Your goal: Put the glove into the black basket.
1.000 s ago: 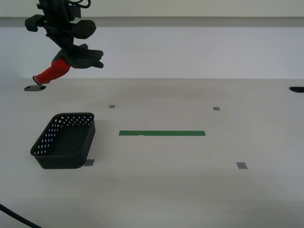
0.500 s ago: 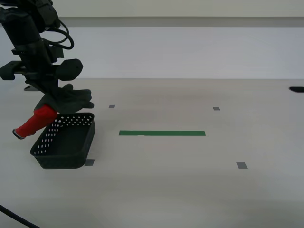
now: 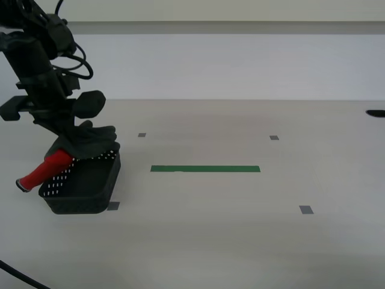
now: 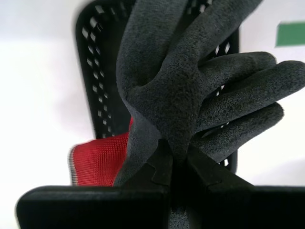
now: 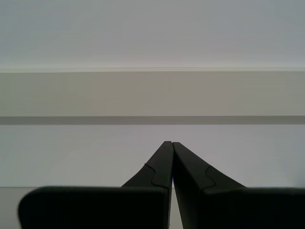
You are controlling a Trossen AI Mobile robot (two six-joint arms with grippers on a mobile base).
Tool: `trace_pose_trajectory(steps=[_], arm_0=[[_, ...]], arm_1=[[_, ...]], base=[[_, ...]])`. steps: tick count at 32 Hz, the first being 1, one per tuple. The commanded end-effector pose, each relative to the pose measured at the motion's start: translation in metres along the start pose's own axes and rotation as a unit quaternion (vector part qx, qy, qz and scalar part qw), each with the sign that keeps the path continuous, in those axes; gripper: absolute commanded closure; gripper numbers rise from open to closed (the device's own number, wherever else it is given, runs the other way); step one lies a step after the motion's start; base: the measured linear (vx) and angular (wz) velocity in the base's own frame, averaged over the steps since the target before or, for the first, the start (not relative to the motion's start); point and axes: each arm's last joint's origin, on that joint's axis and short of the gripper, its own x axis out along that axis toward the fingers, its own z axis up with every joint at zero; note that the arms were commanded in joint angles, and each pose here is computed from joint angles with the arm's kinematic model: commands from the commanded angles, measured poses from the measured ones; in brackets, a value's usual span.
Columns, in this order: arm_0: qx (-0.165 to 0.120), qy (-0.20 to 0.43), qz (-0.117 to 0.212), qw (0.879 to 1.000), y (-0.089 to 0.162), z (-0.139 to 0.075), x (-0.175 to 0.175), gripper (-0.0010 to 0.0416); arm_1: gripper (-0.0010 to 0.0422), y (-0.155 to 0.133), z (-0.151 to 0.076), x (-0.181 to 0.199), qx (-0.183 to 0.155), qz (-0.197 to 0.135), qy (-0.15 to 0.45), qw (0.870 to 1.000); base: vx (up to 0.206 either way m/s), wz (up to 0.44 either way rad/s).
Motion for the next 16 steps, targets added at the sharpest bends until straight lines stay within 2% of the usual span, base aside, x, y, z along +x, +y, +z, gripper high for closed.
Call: trace_pose_trajectory(steps=[1,4,13,16], arm_0=[[0.0,-0.002,0.0,1.0,0.0,0.001,0.0,0.0405],[0.0,-0.001,0.0,1.0,0.0,0.0,0.0,0.0405],[0.0,0.003,0.0,1.0,0.0,0.0,0.0,0.0405],[0.0,0.004,0.0,1.0,0.0,-0.001,0.0,0.0405]], arm_1=[[0.0413,0.001,-0.002,0.029,-0.004,0.0,0.03,1.0],[0.0412,0.003,-0.003,0.049,-0.008,0.0,0.038,0.999],[0.041,0.003,-0.002,0.049,-0.014,-0.002,0.035,0.999],[0.0336,0.003,-0.003,0.049,-0.026,-0.001,0.038,0.999]], base=[[0.0,0.0],[0.0,0.0],[0.0,0.0],[0.0,0.0]])
